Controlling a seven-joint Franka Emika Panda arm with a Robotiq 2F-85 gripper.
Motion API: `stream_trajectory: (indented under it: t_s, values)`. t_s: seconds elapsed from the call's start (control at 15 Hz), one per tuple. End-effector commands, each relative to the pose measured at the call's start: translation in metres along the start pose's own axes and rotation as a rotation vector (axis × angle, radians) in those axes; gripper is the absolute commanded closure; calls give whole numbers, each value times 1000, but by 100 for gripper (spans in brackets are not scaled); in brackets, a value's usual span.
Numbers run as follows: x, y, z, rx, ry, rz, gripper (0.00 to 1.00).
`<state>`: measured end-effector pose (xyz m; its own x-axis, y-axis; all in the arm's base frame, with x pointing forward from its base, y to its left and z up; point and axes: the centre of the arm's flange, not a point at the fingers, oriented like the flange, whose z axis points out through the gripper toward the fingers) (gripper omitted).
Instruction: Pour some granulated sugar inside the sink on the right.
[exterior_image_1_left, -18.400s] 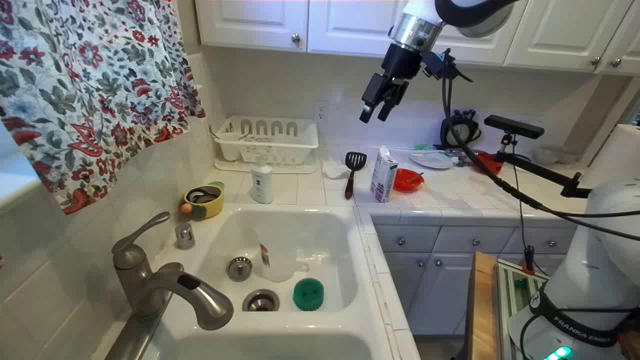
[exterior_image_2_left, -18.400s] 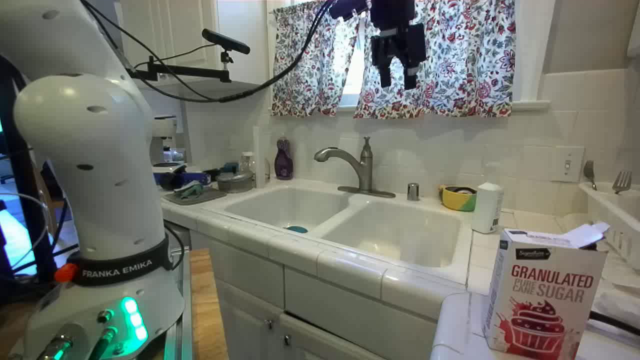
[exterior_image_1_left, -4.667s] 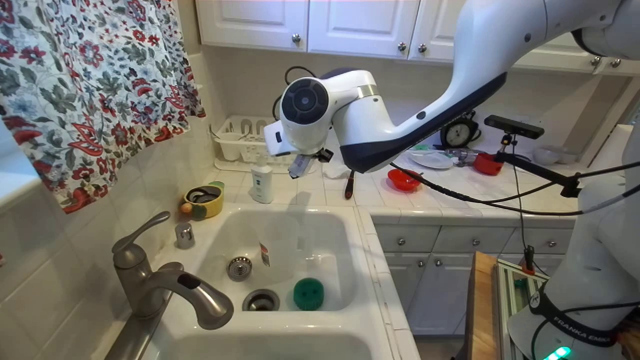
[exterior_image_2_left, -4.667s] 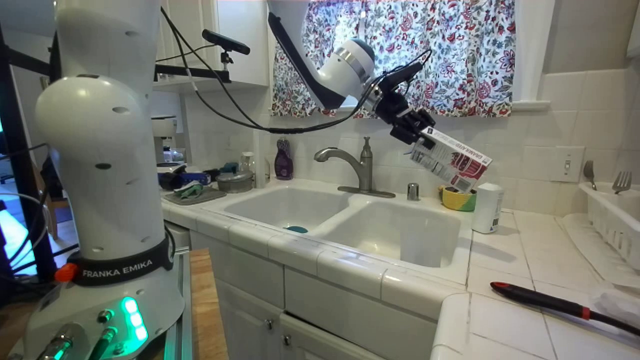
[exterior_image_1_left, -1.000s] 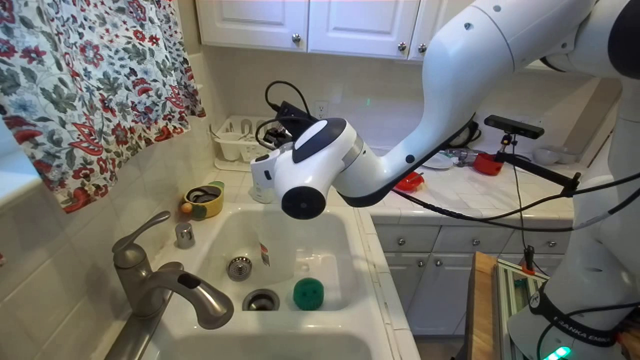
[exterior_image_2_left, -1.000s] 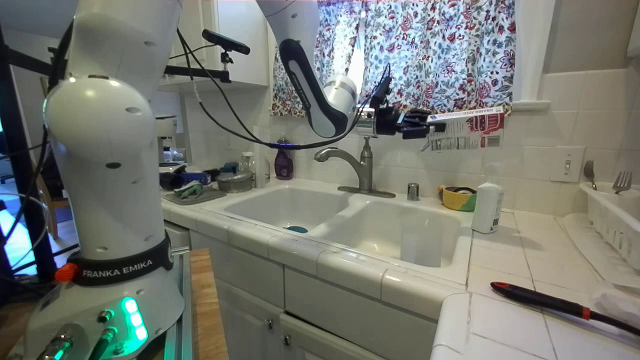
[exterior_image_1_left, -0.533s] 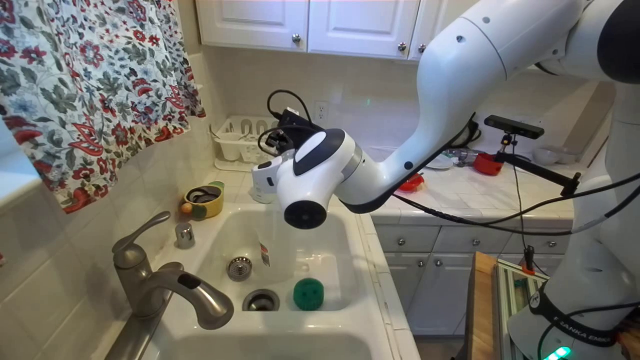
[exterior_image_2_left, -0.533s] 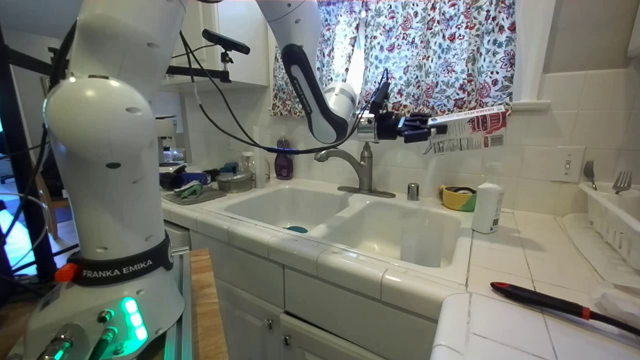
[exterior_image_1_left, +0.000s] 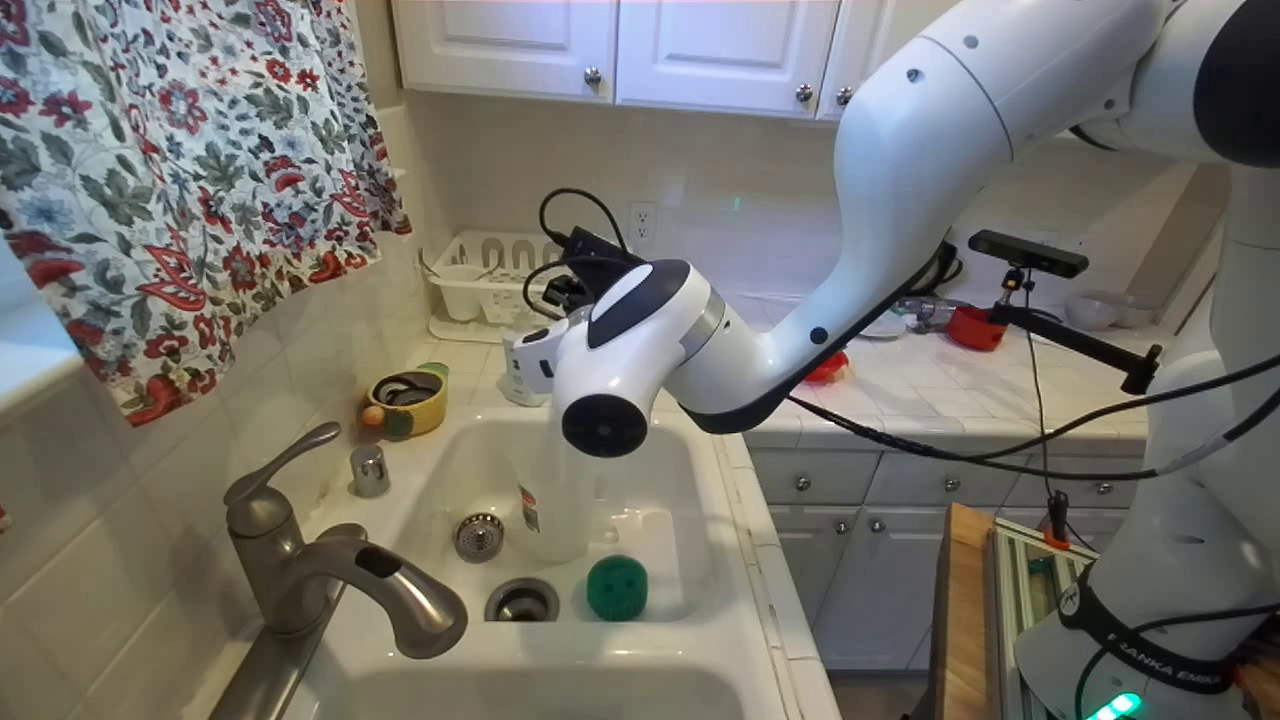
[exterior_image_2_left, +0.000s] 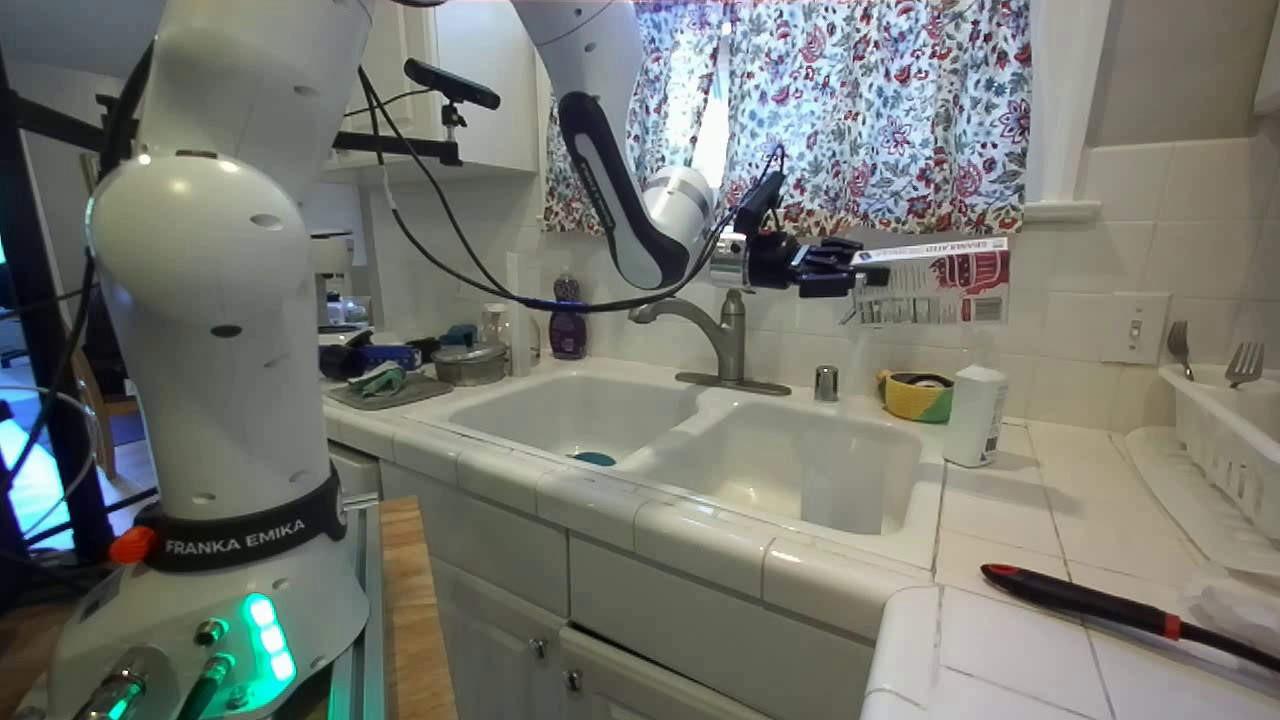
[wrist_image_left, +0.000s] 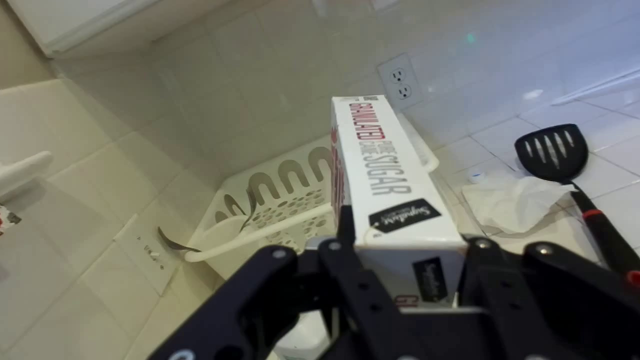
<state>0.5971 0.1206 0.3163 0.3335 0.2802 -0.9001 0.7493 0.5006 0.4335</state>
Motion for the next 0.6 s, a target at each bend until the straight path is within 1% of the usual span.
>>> stream_trajectory:
  t_s: [0.0, 0.27, 0.53]
  values:
    - [-8, 10, 1, 137, 52, 2, 91]
    - [-11, 12, 1, 298, 133, 39, 91]
    - [-15, 16, 0, 435, 206, 93, 91]
